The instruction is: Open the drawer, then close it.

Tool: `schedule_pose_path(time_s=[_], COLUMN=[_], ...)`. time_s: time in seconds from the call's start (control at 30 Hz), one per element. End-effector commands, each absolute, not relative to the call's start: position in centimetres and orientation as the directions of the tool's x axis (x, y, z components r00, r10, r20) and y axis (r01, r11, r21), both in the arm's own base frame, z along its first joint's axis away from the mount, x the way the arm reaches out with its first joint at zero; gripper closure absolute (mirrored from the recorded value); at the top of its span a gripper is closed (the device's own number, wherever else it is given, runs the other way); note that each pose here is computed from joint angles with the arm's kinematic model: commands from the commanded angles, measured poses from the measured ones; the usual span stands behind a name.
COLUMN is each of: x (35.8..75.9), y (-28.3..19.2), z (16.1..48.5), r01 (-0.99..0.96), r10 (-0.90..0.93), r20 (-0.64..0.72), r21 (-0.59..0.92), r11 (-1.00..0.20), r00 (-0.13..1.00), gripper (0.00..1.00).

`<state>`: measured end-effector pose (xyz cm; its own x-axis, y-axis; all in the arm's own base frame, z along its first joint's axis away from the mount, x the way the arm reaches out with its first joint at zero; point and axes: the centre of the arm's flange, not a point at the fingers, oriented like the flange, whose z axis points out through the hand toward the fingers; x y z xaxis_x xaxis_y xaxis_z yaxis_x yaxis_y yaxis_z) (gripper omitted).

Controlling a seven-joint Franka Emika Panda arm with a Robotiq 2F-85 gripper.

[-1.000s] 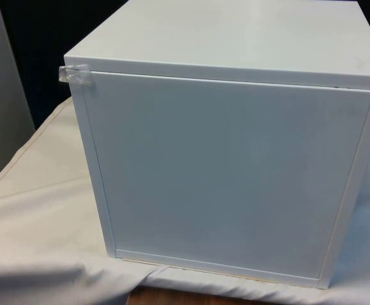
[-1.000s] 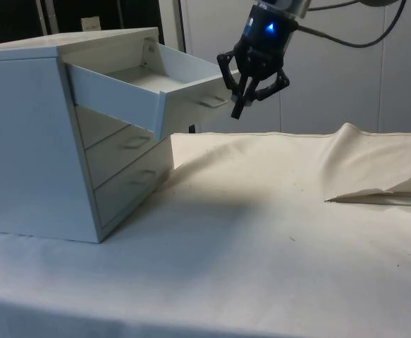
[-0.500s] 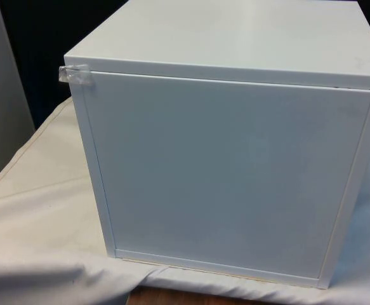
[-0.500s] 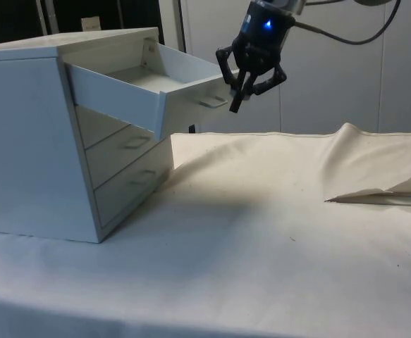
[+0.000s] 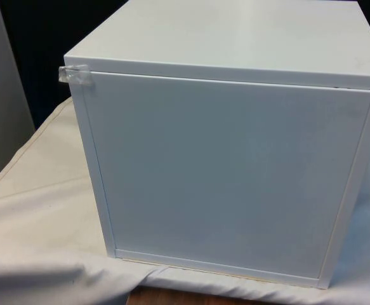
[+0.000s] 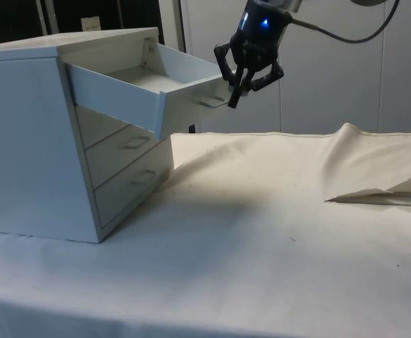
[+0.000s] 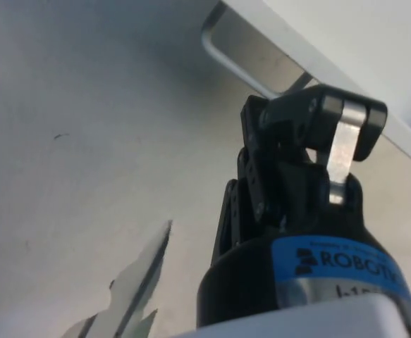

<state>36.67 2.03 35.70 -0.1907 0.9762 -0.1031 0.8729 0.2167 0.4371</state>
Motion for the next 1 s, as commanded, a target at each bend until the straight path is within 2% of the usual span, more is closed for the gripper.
schedule_pose_path(time_s=[0.0, 0.23, 0.5, 0.53, 0.57, 0.8, 0.97], x=[37.2, 36.9, 37.7, 37.2, 37.7, 37.8, 38.4], y=[1.6, 2.0, 1.7, 1.8, 1.6, 1.6, 2.0], z=[36.3, 36.0, 37.1, 36.4, 37.2, 37.3, 38.6], r01=[0.866, 0.874, 0.867, 0.875, 0.867, 0.873, 0.864], r10=[0.975, 0.976, 0.976, 0.977, 0.976, 0.978, 0.98], r20=[-0.128, -0.118, -0.156, -0.137, -0.158, -0.154, -0.167], r21=[0.45, 0.436, 0.453, 0.437, 0.454, 0.446, 0.473], r11=[0.218, 0.216, 0.208, 0.209, 0.205, 0.195, 0.174], r00=[-0.179, -0.182, -0.153, -0.165, -0.148, -0.14, -0.106], gripper=[1.0, 1.0, 1.0, 1.0, 1.0, 1.0, 1.0])
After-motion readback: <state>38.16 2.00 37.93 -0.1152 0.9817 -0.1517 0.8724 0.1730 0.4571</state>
